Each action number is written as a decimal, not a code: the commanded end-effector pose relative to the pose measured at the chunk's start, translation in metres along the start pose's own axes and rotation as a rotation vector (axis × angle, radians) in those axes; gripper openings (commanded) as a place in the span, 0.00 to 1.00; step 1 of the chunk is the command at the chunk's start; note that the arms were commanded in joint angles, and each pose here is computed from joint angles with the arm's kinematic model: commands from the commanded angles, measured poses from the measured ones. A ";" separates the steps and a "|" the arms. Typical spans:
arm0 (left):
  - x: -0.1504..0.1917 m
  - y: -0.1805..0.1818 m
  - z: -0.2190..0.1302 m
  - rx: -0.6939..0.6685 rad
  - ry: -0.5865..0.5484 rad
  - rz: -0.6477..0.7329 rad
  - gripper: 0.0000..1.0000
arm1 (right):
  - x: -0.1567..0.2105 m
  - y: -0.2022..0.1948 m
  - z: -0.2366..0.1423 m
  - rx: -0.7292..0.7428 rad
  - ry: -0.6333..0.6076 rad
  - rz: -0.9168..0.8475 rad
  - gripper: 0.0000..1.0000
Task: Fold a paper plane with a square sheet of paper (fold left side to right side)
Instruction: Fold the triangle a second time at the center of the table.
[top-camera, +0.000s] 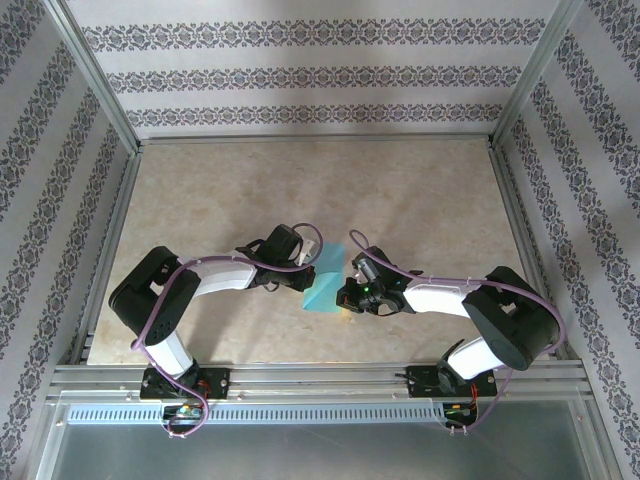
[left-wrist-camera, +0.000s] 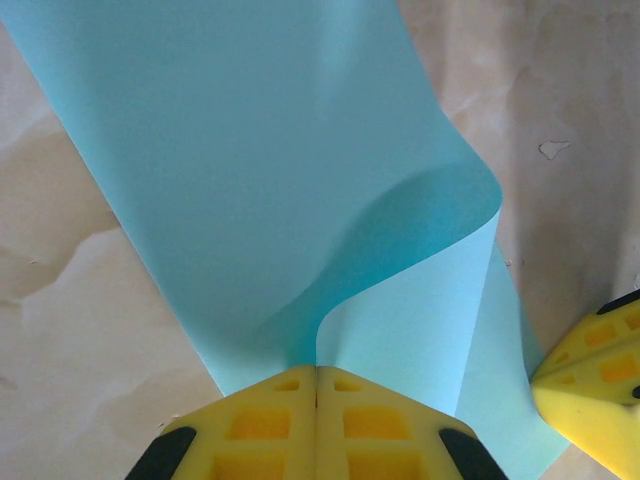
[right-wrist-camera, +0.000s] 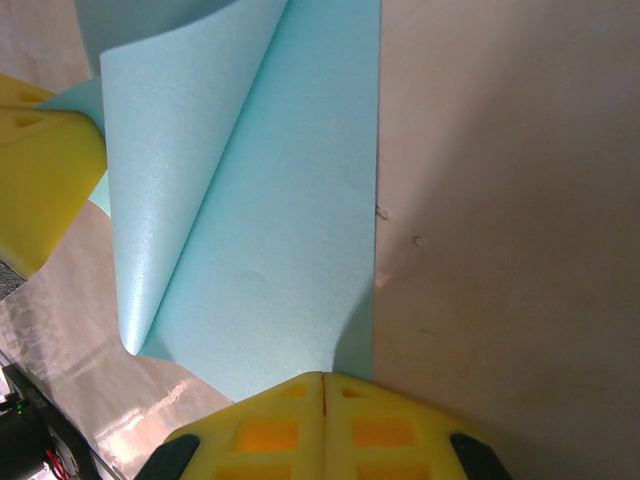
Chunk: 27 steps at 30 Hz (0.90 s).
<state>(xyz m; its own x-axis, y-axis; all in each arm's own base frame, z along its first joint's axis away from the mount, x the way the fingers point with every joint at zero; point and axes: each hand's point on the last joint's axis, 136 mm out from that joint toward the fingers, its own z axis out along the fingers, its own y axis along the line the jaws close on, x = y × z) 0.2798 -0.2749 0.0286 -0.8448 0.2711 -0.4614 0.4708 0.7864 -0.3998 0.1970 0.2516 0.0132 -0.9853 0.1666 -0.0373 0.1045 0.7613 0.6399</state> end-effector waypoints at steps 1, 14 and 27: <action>-0.002 0.008 -0.001 -0.016 -0.016 0.019 0.00 | 0.012 -0.029 0.005 0.113 0.038 0.019 0.00; 0.003 0.012 0.003 -0.025 -0.001 0.016 0.00 | 0.012 -0.028 0.005 0.113 0.040 0.018 0.00; 0.009 0.015 0.011 -0.024 0.025 0.017 0.00 | 0.010 -0.023 0.005 0.101 0.039 0.010 0.00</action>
<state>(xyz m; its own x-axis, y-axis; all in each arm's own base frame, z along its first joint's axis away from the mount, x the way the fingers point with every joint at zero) 0.2789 -0.2718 0.0199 -0.8436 0.2869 -0.4539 0.4768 0.7891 -0.3873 0.1978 0.2524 0.0134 -0.9859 0.1631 -0.0363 0.1029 0.7641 0.6369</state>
